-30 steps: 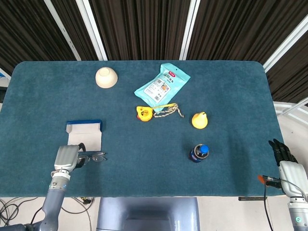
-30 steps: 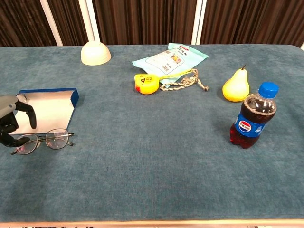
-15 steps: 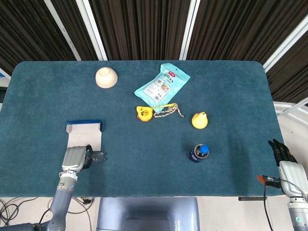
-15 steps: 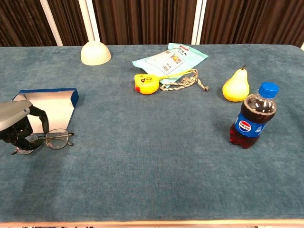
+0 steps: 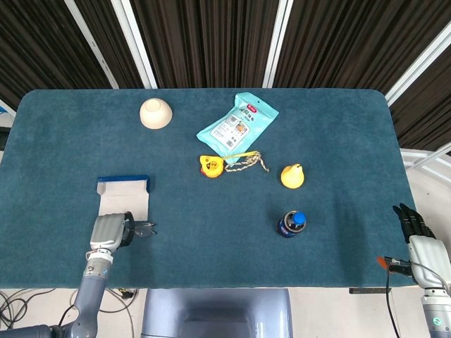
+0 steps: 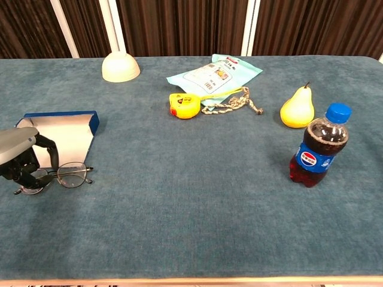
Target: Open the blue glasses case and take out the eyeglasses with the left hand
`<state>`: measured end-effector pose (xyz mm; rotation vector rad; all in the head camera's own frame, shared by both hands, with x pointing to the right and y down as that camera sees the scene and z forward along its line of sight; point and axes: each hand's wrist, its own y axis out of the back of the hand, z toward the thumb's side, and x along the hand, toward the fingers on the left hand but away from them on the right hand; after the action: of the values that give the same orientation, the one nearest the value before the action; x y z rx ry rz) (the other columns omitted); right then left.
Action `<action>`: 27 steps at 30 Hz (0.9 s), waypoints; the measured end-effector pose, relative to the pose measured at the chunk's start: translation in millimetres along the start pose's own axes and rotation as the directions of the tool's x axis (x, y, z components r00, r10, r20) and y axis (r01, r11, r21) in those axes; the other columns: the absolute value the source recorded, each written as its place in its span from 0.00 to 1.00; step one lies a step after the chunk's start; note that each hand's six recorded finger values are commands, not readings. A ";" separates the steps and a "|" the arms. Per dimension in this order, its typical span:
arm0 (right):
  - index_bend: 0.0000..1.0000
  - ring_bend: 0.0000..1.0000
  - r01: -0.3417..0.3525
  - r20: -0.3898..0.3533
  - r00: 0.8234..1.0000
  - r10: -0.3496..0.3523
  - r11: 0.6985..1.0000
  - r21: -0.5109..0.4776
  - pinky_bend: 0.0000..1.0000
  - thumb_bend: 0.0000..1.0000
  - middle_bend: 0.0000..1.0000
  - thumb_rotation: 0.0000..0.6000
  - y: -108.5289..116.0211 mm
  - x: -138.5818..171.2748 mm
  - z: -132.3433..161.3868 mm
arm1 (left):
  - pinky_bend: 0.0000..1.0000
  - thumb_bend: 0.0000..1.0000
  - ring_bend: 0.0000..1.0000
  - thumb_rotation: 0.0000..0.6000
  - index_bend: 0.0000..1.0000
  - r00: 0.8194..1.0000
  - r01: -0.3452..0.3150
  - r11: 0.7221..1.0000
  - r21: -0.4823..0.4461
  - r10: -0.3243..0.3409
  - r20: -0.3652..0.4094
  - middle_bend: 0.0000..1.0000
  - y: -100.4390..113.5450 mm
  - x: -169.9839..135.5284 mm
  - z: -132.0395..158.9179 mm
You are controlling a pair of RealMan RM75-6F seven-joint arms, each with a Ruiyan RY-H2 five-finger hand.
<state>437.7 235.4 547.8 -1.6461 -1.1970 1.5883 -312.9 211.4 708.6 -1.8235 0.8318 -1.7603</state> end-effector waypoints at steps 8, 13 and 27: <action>0.00 0.00 0.000 0.003 1.000 0.000 1.000 -0.002 0.21 0.19 0.00 1.00 0.1 0.0 -0.3 | 1.00 0.45 0.99 1.00 0.58 1.000 0.009 1.000 -0.006 -0.009 -0.002 1.00 -2.1 0.8 0.8; 0.00 0.00 0.000 0.003 1.000 0.000 1.000 -0.004 0.21 0.19 0.00 1.00 0.2 -0.1 -0.3 | 1.00 0.47 0.99 1.00 0.60 1.000 0.007 1.000 -0.011 -0.007 -0.001 1.00 -1.1 0.4 1.1; 0.00 0.00 -0.003 0.005 1.000 0.003 1.000 -0.006 0.21 0.19 0.00 1.00 -0.3 -0.8 -0.6 | 1.00 0.47 0.99 1.00 0.59 0.998 -0.013 0.999 -0.049 0.015 0.061 1.00 10.2 3.3 33.7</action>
<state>438.3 234.9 548.5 -1.6491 -1.2042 1.5931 -280.4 199.2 701.5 -1.8882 0.8676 -1.6804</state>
